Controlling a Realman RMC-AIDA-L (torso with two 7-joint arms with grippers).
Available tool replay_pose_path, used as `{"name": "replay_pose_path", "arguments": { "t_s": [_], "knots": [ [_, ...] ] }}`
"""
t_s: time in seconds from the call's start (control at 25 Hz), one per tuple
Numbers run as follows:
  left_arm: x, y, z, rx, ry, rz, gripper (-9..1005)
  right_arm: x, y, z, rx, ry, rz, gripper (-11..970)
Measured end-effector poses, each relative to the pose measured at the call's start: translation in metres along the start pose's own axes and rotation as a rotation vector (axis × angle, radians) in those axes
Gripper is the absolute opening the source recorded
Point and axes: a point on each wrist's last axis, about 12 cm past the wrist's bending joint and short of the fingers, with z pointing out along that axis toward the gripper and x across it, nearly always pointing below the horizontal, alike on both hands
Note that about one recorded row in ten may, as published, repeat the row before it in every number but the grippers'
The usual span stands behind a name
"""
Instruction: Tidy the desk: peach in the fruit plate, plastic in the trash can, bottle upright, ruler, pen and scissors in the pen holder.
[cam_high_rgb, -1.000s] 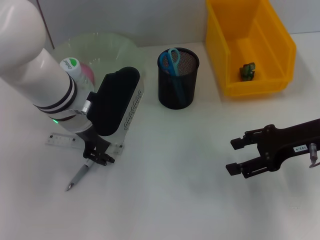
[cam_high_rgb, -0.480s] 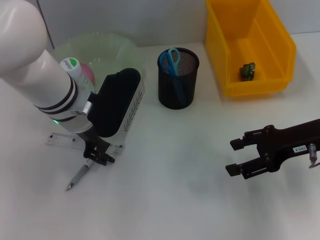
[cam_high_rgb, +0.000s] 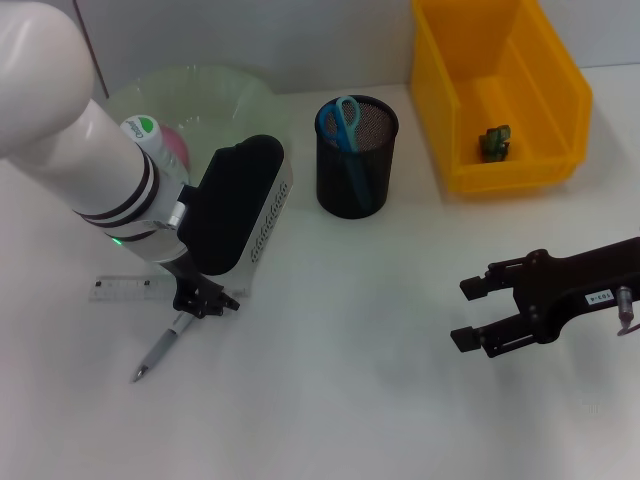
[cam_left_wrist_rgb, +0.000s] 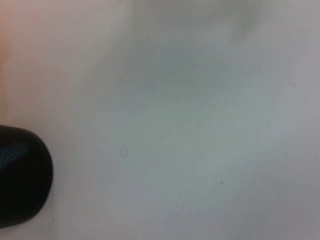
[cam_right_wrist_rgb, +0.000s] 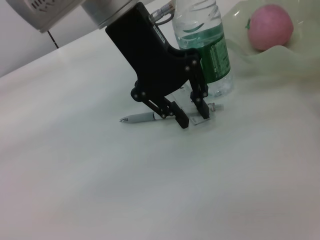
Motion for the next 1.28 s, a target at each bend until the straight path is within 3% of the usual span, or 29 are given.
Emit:
{"name": "replay_pose_path", "arguments": {
  "t_s": [0.2,0.6,0.88,0.92,1.12,1.28],
  "knots": [
    [0.0,-0.001,0.001,0.002,-0.001,-0.002,262,0.0,0.0,0.0,-0.002,0.001,0.001,818],
    [-0.007,-0.004,-0.003,-0.021,-0.003,-0.022,176,-0.001,0.001,0.0,-0.007,0.001,0.008,818],
    [-0.012,-0.003,-0.011,-0.08,-0.016,-0.039,188,0.001,0.001,-0.002,-0.007,0.003,0.01,818],
    [-0.012,-0.002,-0.012,-0.091,-0.019,-0.049,364,0.001,0.001,-0.002,-0.008,0.003,0.01,818],
    [-0.008,0.001,-0.011,-0.123,-0.01,-0.061,574,0.001,0.002,-0.002,-0.013,0.003,0.011,818],
    [-0.004,0.0,-0.006,-0.108,0.003,-0.068,667,0.0,0.002,-0.002,-0.013,0.002,0.013,818]
  ]
}}
